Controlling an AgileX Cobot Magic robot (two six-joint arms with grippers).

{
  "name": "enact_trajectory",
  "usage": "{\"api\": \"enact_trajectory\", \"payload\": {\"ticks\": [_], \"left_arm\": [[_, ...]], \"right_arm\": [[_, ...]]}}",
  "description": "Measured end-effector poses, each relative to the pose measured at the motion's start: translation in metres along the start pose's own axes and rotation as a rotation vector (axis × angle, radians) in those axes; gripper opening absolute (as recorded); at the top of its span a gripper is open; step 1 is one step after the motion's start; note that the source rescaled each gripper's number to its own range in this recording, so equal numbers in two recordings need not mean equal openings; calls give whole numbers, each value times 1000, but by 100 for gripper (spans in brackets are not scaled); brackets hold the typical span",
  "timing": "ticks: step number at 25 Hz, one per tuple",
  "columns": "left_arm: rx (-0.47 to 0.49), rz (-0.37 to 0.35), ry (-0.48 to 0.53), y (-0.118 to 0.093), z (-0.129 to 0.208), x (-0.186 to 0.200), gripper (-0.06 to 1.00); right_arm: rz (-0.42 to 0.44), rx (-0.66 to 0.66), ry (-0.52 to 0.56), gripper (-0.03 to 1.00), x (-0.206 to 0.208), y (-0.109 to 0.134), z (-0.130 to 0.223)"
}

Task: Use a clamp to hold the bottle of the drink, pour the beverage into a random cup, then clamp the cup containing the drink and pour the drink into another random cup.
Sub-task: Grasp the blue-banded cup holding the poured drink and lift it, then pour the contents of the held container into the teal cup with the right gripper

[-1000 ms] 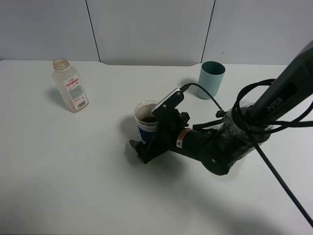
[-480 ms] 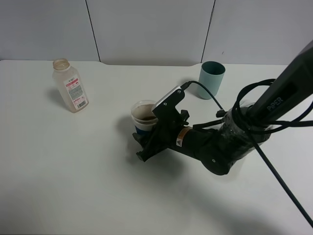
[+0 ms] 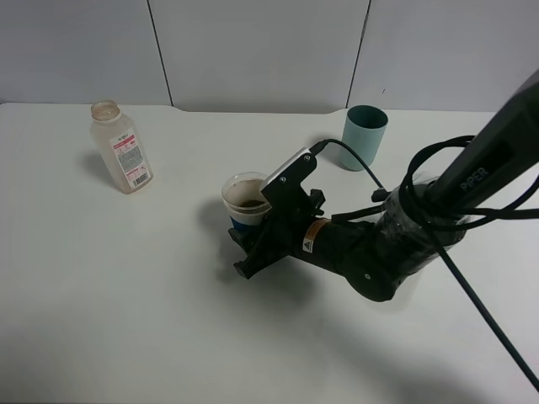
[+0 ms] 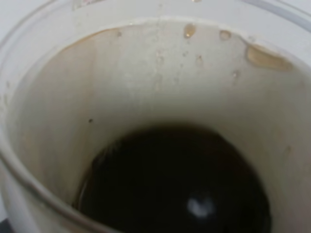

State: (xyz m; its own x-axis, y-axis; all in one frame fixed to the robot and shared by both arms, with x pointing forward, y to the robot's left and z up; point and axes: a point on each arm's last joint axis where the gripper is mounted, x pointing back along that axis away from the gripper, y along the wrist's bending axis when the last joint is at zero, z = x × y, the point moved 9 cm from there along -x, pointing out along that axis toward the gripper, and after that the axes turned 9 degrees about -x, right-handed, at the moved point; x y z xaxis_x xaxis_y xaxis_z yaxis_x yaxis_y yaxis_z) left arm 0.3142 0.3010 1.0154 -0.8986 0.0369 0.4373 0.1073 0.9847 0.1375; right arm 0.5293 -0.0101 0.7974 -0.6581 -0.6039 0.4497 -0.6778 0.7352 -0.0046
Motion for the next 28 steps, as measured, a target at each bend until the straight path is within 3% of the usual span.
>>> {"api": "enact_trajectory", "payload": {"ticks": [17, 23, 28], "left_arm": [[0, 0, 0, 0, 0, 0, 100], [0, 0, 0, 0, 0, 0, 100], [0, 0, 0, 0, 0, 0, 100]], "right_arm": [[14, 36, -70, 3, 42, -3, -79], [67, -44, -113, 3, 62, -30, -107], [128, -158, -138, 3, 83, -68, -124]]}}
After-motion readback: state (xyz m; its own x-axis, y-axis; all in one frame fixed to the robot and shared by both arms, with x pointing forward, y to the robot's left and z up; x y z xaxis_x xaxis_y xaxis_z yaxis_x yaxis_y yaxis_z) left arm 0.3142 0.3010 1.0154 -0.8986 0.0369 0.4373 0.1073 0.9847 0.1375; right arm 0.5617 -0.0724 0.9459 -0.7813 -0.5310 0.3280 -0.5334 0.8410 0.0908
